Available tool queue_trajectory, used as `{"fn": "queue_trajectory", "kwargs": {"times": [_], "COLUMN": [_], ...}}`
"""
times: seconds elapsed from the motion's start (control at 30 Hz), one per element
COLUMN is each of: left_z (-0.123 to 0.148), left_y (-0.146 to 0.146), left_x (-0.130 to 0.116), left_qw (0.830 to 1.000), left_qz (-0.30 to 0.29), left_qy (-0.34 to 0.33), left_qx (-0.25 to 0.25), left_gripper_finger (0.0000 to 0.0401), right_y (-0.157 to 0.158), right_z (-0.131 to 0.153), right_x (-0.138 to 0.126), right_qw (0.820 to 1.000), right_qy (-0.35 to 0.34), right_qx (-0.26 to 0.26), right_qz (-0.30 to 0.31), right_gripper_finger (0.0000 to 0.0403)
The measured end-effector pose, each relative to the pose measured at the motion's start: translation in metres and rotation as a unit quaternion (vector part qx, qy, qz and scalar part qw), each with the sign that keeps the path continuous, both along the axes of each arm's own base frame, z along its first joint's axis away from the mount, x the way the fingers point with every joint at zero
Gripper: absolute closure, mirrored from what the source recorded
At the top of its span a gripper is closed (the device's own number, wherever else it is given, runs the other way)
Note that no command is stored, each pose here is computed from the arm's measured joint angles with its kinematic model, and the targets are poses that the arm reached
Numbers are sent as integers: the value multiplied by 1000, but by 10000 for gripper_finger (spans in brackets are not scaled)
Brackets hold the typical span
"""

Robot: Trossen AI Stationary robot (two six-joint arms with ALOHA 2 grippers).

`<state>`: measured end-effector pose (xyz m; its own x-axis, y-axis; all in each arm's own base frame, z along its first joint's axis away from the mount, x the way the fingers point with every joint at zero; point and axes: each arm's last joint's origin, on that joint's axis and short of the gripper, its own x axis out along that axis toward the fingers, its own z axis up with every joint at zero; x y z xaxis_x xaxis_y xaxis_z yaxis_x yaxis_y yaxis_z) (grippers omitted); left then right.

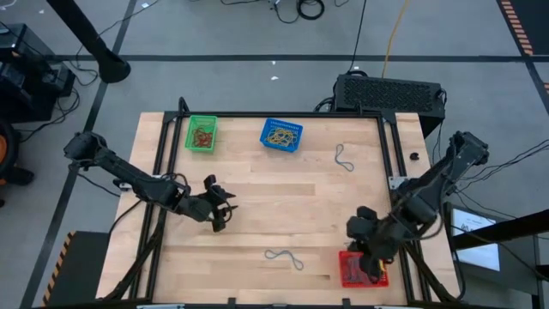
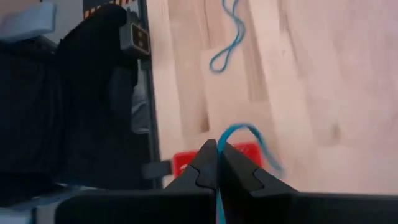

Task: Sort rubber bands into baskets
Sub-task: Put the blue rubber band into the red bin

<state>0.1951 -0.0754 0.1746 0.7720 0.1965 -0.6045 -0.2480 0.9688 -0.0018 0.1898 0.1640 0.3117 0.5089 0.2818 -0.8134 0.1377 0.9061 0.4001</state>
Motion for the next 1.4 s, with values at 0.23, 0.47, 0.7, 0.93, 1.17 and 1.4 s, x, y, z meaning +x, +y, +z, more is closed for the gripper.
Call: {"fn": "queue_trajectory", "kwargs": {"times": [0.23, 0.47, 0.7, 0.93, 1.17, 1.4], "left_z": [12, 27, 33, 33, 33, 33], "left_y": [2, -5, -8, -8, -8, -8], "left_x": [12, 20, 22, 22, 22, 22], "left_qw": [997, 981, 971, 971, 970, 970], "left_qz": [-42, -136, -171, -174, -177, -178], "left_qy": [-59, -131, -160, -159, -158, -157], "left_qx": [28, 46, 45, 48, 55, 56], "left_gripper_finger": [219, 219, 219, 219, 219, 219], "right_y": [22, 47, 74, 90, 90, 89], "right_z": [0, -13, -43, -76, -100, -106], "right_x": [-22, -37, -38, -33, -35, -36], "right_qw": [998, 996, 993, 984, 962, 947], "right_qy": [12, 32, 77, 146, 224, 279], "right_qx": [31, 32, 7, -29, -86, -90], "right_qz": [-47, -71, -92, -99, -130, -132], "right_gripper_finger": [402, 402, 402, 402, 402, 383]}}
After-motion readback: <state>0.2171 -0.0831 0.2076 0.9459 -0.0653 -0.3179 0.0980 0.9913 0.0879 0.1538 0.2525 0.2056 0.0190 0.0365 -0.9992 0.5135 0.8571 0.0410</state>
